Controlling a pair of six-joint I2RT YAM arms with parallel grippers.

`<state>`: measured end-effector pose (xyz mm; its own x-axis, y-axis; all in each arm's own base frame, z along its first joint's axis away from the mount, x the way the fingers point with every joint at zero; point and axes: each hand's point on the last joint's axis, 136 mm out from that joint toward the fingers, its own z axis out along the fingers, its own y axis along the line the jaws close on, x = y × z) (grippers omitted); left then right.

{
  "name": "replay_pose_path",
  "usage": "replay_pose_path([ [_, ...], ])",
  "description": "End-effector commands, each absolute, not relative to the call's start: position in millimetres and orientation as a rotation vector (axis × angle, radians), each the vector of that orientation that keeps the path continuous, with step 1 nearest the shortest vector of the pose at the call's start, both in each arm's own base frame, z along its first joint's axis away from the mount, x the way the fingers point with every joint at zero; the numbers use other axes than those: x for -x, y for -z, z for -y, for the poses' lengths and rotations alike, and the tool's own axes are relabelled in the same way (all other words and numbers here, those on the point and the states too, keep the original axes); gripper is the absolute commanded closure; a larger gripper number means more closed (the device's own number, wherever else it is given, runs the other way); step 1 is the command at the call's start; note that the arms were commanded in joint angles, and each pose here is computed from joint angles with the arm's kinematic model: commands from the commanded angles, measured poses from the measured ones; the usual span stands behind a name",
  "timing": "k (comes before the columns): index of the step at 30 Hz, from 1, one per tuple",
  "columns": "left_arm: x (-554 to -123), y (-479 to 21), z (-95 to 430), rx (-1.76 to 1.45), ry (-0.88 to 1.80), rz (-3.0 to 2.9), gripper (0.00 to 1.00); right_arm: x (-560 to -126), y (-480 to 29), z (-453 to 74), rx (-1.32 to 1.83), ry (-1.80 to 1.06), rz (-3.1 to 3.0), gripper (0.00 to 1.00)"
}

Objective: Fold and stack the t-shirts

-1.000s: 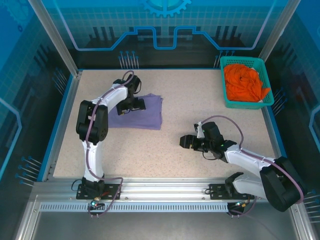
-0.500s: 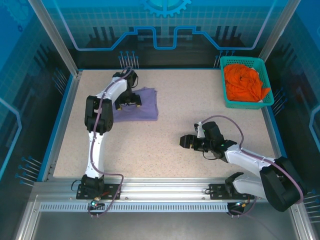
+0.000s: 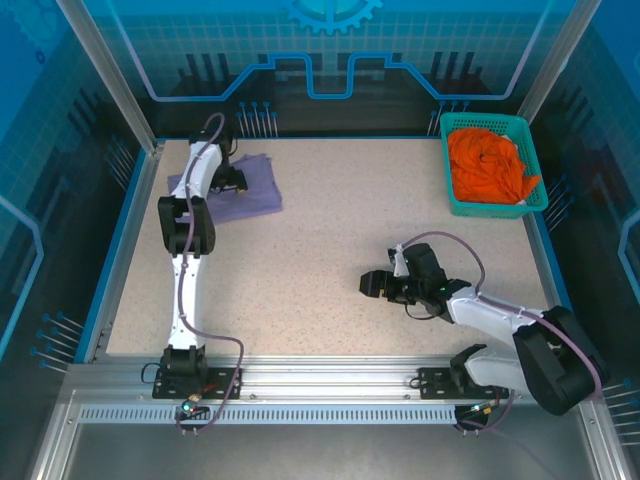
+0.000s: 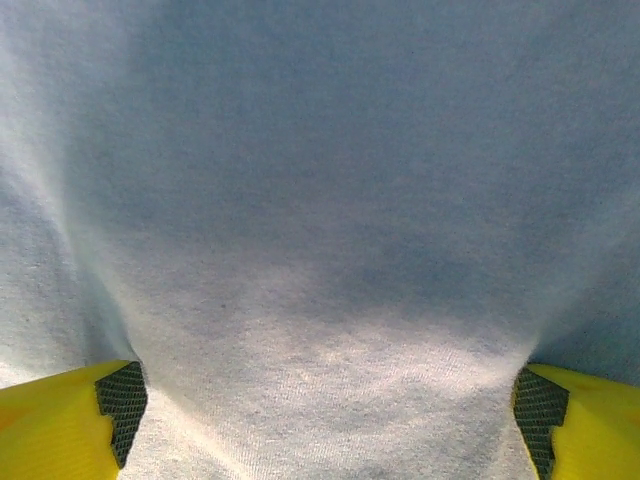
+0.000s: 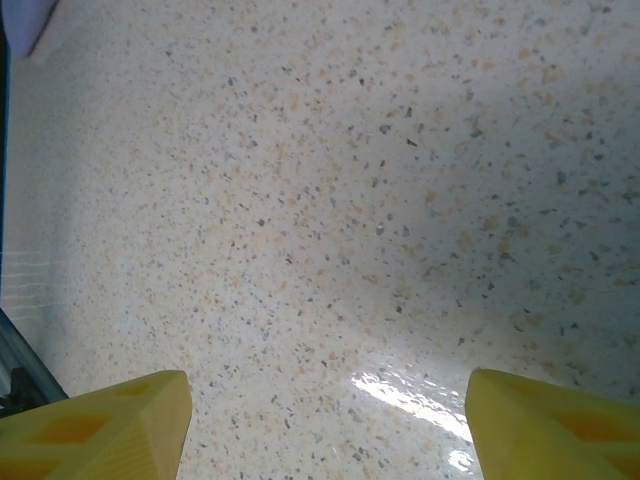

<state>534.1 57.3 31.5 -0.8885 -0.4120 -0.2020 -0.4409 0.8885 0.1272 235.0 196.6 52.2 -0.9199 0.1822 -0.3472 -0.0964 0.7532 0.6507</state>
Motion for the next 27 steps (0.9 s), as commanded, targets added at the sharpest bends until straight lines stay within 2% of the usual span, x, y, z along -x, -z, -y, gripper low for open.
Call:
replay_pose_path([
  [1,-531,-51,-58,0.659,-0.251,-2.880,0.01,-245,-60,-199,-0.072,-0.993,-2.542,0.26],
  [6,-521,-114,-56,0.827,-0.158,-2.720,0.01,-245,-59,-199,-0.073,-0.993,-2.544,0.26],
  [10,-494,-136,-43,1.057,0.053,-2.565,0.05,-244,-60,-199,-0.069,-0.994,-2.535,0.26],
  [13,-467,-125,-32,1.255,0.240,-2.454,0.17,-242,-60,-199,-0.065,-0.998,-2.532,0.26],
  [14,-458,-119,-31,1.319,0.277,-2.426,0.18,-242,-60,-199,-0.065,-0.998,-2.531,0.26],
  [19,-427,-76,-45,1.588,0.388,-2.315,0.15,-239,-61,-198,-0.058,-1.004,-2.521,0.26],
  [27,-428,-38,-68,1.716,0.388,-2.297,0.08,-240,-63,-198,-0.055,-1.009,-2.514,0.26],
])
